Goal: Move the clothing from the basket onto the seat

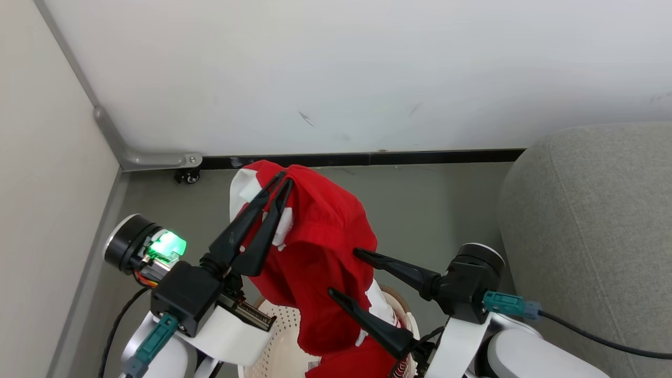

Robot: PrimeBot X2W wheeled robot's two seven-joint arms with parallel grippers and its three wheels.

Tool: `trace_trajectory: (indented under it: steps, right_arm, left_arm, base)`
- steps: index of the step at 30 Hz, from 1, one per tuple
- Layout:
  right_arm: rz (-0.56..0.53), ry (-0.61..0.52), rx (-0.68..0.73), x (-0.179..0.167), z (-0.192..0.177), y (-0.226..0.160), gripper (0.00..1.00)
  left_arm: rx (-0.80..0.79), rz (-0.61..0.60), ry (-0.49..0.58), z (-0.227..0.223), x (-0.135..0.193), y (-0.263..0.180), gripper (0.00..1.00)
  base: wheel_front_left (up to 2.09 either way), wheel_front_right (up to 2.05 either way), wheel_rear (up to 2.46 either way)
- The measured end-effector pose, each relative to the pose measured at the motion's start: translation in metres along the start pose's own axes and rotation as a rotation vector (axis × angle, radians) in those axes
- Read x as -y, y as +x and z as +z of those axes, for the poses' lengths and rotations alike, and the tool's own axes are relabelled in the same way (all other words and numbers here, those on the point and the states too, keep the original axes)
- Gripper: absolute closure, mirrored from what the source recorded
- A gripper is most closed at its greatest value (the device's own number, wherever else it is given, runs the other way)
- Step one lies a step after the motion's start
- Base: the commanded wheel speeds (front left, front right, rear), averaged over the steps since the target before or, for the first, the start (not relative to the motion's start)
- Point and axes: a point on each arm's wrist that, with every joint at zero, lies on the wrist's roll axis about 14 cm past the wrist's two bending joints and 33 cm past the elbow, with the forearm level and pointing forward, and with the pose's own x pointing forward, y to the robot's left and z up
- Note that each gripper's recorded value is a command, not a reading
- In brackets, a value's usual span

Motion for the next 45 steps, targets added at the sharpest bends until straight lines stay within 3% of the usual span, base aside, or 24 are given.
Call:
trace_trajectory:
  steps: [14,30,32,33,37,38,45]
  right_arm:
    - [-0.028,-0.073,-0.01,0.011,0.003,-0.001,0.0]
    - [0.011,-0.177,0.018,0.004,0.011,0.018,0.0]
    - [0.01,-0.195,0.026,0.006,0.014,0.02,0.41]
    - [0.01,-0.2,0.024,0.007,0.014,0.021,0.53]
    - [0.015,-0.2,0.022,0.006,0.011,0.024,0.79]
    - [0.018,-0.203,0.019,0.005,0.01,0.024,1.0]
    - [0.011,-0.2,0.024,0.007,0.006,0.025,1.0]
  left_arm:
    - [0.027,-0.042,-0.002,0.022,0.015,-0.007,1.0]
    - [0.013,-0.066,-0.018,0.03,0.025,-0.016,1.0]
    - [0.016,-0.063,-0.026,0.031,0.024,-0.017,1.0]
    - [0.018,-0.061,-0.028,0.031,0.023,-0.017,1.0]
    - [0.011,-0.058,-0.029,0.03,0.022,-0.017,1.0]
    - [0.011,-0.058,-0.033,0.03,0.022,-0.017,1.0]
    - [-0.017,-0.02,-0.07,0.02,0.011,-0.02,1.0]
  base:
    - [0.0,0.0,0.0]
    - [0.0,0.0,0.0]
    - [0.0,0.0,0.0]
    - [0.0,0.0,0.0]
    - [0.0,0.0,0.0]
    - [0.0,0.0,0.0]
    - [0.0,0.0,0.0]
